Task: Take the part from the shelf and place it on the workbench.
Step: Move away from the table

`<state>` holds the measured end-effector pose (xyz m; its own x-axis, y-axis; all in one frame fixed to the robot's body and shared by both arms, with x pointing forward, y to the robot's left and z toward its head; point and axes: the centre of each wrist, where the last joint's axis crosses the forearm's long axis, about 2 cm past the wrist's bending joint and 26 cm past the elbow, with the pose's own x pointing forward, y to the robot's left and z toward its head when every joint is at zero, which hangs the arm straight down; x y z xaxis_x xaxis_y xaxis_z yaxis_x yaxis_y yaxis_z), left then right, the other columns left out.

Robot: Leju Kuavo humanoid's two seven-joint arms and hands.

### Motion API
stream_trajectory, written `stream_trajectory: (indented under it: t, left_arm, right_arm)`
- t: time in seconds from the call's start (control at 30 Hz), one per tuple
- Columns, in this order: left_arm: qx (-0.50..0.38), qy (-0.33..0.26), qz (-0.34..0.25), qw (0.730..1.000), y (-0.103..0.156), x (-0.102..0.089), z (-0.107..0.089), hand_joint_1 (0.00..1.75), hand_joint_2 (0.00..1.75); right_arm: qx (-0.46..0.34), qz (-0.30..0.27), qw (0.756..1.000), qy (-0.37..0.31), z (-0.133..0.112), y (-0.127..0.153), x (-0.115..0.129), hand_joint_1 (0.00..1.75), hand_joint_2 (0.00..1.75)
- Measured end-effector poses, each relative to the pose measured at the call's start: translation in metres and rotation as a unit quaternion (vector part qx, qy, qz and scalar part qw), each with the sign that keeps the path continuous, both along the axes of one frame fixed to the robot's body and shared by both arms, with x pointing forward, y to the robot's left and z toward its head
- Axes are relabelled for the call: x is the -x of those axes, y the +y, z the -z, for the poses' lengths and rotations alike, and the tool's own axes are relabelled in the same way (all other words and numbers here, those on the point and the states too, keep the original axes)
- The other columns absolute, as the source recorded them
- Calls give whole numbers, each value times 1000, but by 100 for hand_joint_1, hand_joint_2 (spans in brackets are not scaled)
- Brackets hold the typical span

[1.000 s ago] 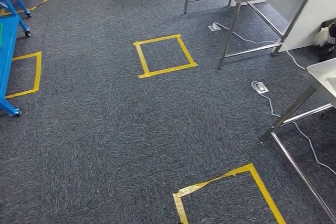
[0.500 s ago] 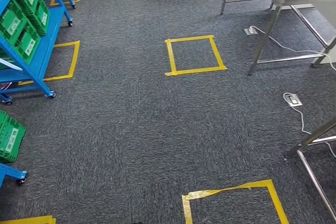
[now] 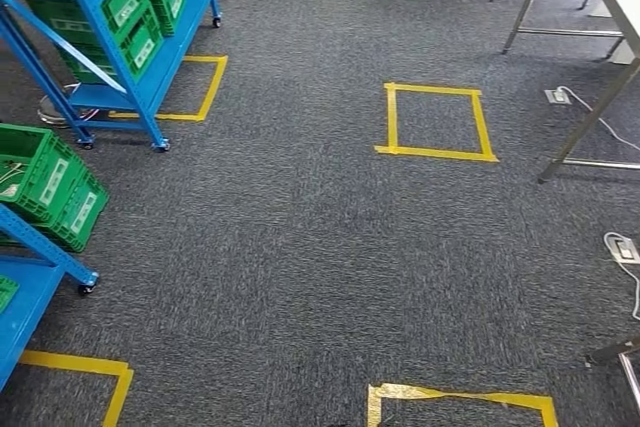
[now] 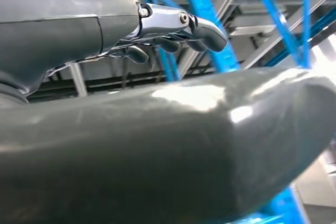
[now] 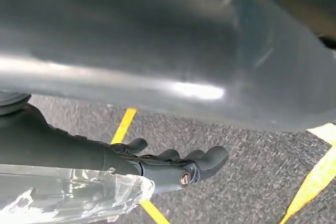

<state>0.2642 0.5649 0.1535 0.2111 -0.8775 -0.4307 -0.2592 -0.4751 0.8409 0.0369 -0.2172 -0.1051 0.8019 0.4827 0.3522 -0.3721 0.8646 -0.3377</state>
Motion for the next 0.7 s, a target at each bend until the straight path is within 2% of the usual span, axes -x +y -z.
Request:
stream_trajectory:
  t: [0.7]
  left_arm:
    - [2,1,1,1000,-1,-4,1,0,0]
  right_arm:
    - [0,4,1000,0,0,-1,0,0,0]
